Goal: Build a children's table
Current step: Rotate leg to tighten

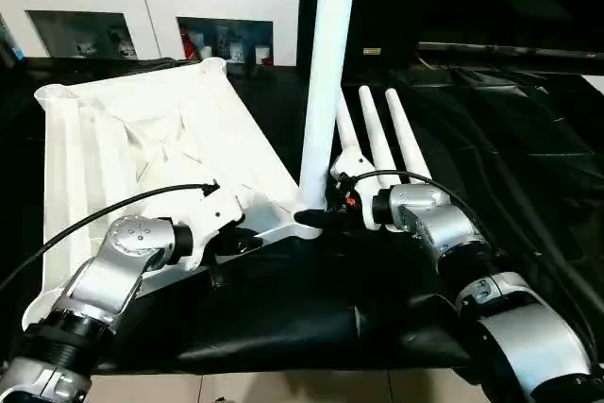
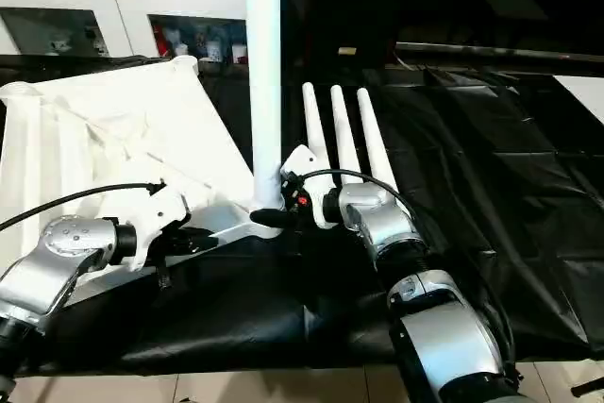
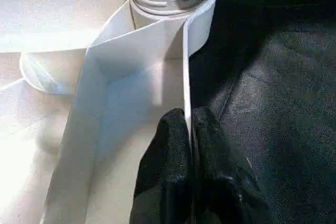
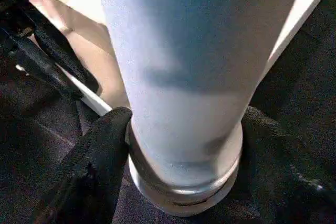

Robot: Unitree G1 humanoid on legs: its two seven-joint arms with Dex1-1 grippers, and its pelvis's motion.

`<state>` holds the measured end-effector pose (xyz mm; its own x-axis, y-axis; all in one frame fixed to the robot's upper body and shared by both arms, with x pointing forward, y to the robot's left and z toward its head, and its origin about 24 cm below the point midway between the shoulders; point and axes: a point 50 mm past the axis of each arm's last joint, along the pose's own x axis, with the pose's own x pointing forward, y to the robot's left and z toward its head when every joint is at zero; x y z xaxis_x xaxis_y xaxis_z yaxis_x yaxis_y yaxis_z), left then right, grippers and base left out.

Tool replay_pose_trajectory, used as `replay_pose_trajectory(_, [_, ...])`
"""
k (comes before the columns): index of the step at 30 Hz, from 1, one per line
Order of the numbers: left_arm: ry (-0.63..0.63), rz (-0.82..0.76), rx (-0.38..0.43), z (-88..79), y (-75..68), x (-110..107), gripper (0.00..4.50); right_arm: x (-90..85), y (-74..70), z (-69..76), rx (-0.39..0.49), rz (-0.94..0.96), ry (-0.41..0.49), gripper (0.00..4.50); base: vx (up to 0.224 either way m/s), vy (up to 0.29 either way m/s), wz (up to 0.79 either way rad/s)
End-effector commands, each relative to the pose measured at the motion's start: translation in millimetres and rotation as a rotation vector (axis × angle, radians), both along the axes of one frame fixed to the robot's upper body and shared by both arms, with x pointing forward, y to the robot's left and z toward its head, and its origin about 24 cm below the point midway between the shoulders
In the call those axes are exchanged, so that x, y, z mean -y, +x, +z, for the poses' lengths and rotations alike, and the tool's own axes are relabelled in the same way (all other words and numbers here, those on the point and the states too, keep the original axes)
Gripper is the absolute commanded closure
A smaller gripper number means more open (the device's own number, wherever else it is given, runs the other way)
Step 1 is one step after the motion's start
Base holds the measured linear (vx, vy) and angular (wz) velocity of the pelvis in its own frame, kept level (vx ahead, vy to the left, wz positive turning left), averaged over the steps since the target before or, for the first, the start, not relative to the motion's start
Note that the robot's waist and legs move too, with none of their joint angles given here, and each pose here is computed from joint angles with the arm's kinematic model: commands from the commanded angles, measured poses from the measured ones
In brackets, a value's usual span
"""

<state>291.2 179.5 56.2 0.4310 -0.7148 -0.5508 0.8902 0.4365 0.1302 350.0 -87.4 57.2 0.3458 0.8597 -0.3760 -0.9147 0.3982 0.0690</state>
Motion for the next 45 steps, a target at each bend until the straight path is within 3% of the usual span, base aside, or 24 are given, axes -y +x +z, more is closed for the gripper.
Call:
replay_pose_trajectory(1, [0.003, -0.017, -0.019, -4.3, -3.0, 5.9, 4.50, 2.0, 0.4, -4.4, -0.025, -0.065, 0.022, 1.72, 0.000, 0.000, 0.00])
replay_pose_trajectory(3, [0.001, 0.006, -0.024, -6.0, -1.2, 7.2, 4.50, 2.5, 1.5, -8.4, -0.029, -0.117, 0.017, 1.73, 0.000, 0.000, 0.00])
replay_pose_trajectory(5, [0.004, 0.147, -0.016, -12.3, 12.8, 14.0, 4.50, 2.6, 5.3, -24.1, -0.065, -0.363, 0.003, 1.73, 0.000, 0.000, 0.00])
replay_pose_trajectory(6, [0.004, 0.147, -0.016, -12.3, 12.8, 14.0, 4.50, 2.6, 5.3, -24.1, -0.065, -0.363, 0.003, 1.74, 0.000, 0.000, 0.00])
replay_pose_trajectory(7, [0.003, 0.301, -0.003, -16.0, 27.6, 21.8, 4.50, 0.2, 6.6, -34.2, -0.112, -0.554, 0.004, 1.74, 0.000, 0.000, 0.00])
replay_pose_trajectory(9, [0.003, 0.389, 0.004, -17.6, 37.4, 30.4, 4.50, -2.0, 6.8, -40.7, -0.139, -0.687, -0.017, 1.74, 0.000, 0.000, 0.00])
replay_pose_trajectory(12, [0.006, 0.420, 0.014, -17.4, 44.0, 41.1, 4.50, -7.2, 6.7, -43.8, -0.154, -0.777, -0.032, 1.74, 0.000, 0.000, 0.00])
replay_pose_trajectory(13, [0.008, 0.433, 0.027, -16.5, 49.4, 53.3, 4.50, -19.2, 6.6, -42.3, -0.166, -0.818, -0.010, 1.74, 0.000, 0.000, 0.00])
replay_pose_trajectory(16, [0.018, 0.402, 0.045, -14.3, 51.6, 63.8, 4.50, -37.9, 6.0, -35.7, -0.135, -0.745, 0.024, 1.74, 0.000, 0.000, 0.00])
replay_pose_trajectory(17, [0.025, 0.384, 0.056, -12.9, 51.7, 66.3, 4.50, -44.4, 6.3, -31.5, -0.119, -0.714, 0.051, 1.19, 0.000, 0.000, 0.00])
replay_pose_trajectory(22, [0.041, 0.345, 0.071, -12.3, 50.3, 64.0, 4.50, -54.7, 8.1, -21.3, -0.088, -0.637, 0.108, 0.74, 0.000, 0.000, 0.00])
replay_pose_trajectory(23, [0.045, 0.334, 0.070, -12.7, 49.0, 61.2, 4.50, -53.9, 9.5, -18.5, -0.069, -0.619, 0.108, 0.56, 0.000, 0.000, 0.00])
replay_pose_trajectory(28, [0.036, 0.242, 0.069, -11.3, 39.5, 48.3, 4.50, -43.9, 15.0, -5.4, 0.006, -0.498, 0.115, 0.51, 0.000, 0.000, 0.00])
replay_pose_trajectory(31, [0.031, 0.155, 0.064, -11.8, 28.4, 31.4, 4.50, -25.6, 15.6, 0.5, 0.081, -0.337, 0.052, 0.51, 0.000, 0.000, 0.00])
replay_pose_trajectory(36, [0.018, 0.076, 0.012, -12.8, 13.4, 16.9, 4.50, -5.5, 17.2, 9.2, 0.151, -0.234, -0.008, 0.51, 0.000, 0.000, 0.00])
replay_pose_trajectory(45, [-0.021, -0.004, -0.019, -10.0, -1.0, 7.8, 4.50, 0.3, 7.9, 5.8, 0.111, -0.071, -0.043, 0.51, 0.000, 0.000, 0.00])
